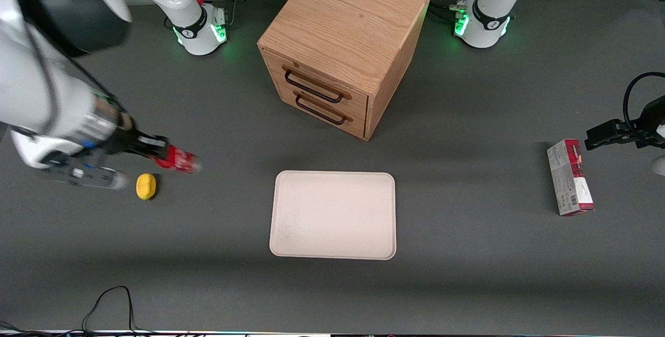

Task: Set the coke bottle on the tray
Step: 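Lift the bottle and carry it with the right gripper to the white tray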

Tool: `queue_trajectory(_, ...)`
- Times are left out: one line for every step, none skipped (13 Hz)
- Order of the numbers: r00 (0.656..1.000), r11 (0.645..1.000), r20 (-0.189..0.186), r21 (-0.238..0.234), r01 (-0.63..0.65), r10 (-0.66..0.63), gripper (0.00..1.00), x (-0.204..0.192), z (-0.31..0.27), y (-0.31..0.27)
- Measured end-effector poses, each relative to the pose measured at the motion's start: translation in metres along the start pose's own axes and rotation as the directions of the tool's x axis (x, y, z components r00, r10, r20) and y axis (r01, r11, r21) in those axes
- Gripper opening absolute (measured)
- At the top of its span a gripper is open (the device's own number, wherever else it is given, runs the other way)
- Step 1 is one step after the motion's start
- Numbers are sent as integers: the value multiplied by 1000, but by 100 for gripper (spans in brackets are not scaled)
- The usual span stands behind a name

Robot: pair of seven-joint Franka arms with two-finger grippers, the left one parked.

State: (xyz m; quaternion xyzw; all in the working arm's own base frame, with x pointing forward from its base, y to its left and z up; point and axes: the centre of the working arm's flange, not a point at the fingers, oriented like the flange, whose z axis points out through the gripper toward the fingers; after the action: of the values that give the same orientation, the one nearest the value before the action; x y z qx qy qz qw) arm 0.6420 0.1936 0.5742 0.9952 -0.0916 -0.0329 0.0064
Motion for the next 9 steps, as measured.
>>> queue_trajectory(1000, 1000, 3, -9, -7, 7, 34, 6, 20, -22)
queue_trajectory(1000, 1000, -9, -19, -5, 5, 34, 12, 44, -47)
queue_trajectory(1000, 1000, -30, -20, -5, 4, 34, 17, 70, -74)
queue_trajectory(999, 1000, -47, -5, -11, 10, 34, 22, 98, -98)
queue_trajectory(998, 1000, -59, 18, -15, 16, 34, 27, 124, -117)
queue_trajectory(998, 999, -65, 44, -15, 17, 34, 33, 150, -131)
queue_trajectory(997, 997, -71, 71, -12, 17, 34, 39, 171, -139)
queue_trajectory(997, 996, -79, 92, -11, 19, 34, 46, 186, -143)
queue_trajectory(995, 995, -94, 94, -10, 19, 34, 52, 199, -144)
